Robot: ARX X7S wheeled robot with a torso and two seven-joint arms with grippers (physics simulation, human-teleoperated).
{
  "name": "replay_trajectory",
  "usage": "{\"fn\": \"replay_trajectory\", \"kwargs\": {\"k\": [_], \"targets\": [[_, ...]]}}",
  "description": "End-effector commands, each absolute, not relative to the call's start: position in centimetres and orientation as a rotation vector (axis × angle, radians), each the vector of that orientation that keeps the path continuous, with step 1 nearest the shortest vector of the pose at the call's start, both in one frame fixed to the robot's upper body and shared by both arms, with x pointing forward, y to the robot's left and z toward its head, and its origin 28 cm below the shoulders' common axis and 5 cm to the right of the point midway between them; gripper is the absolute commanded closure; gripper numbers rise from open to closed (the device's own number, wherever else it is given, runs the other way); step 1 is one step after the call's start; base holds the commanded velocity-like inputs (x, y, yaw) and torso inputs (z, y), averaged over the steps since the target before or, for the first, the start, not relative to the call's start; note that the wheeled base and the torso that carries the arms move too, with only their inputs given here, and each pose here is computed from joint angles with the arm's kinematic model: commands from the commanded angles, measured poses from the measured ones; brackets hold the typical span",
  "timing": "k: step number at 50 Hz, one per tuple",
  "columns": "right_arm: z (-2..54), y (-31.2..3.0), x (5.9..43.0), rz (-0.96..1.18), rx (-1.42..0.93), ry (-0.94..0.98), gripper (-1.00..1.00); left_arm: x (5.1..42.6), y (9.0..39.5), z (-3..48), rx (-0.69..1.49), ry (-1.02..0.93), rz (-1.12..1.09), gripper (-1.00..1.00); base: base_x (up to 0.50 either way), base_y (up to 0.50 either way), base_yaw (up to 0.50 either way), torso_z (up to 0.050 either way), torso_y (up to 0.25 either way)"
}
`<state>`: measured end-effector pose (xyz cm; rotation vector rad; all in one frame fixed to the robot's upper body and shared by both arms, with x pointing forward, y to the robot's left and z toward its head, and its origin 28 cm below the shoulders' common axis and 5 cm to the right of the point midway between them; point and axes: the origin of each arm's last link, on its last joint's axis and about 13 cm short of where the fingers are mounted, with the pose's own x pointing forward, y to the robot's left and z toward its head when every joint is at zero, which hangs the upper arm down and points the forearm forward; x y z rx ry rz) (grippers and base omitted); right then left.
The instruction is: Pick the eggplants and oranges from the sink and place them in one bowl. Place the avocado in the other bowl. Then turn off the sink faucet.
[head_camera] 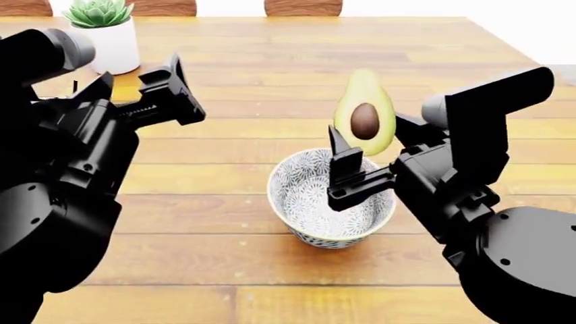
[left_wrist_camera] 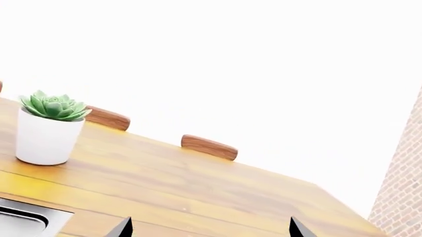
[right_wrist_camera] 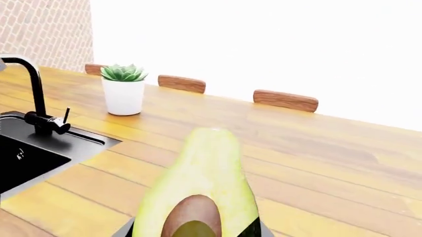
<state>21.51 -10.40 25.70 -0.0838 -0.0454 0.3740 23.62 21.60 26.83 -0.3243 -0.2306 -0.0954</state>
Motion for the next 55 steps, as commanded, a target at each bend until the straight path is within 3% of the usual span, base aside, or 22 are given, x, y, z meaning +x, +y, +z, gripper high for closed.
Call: {"fn": "replay_trajectory", "kwargs": {"k": [1, 55], "targets": [[26.1, -10.2, 23.6, 0.378, -0.117, 0.102, 1.00, 23.9, 21.8, 26.9, -0.319, -0.232, -0.066, -1.00, 0.00, 0.00, 0.00, 0.000, 0.000], [25.0, -9.8, 24.2, 0.474, -0.071, 0.356, 1.00, 23.7, 21.6, 26.6, -0.311, -0.227, -0.073, -1.00, 0.00, 0.00, 0.00, 0.000, 0.000]]}}
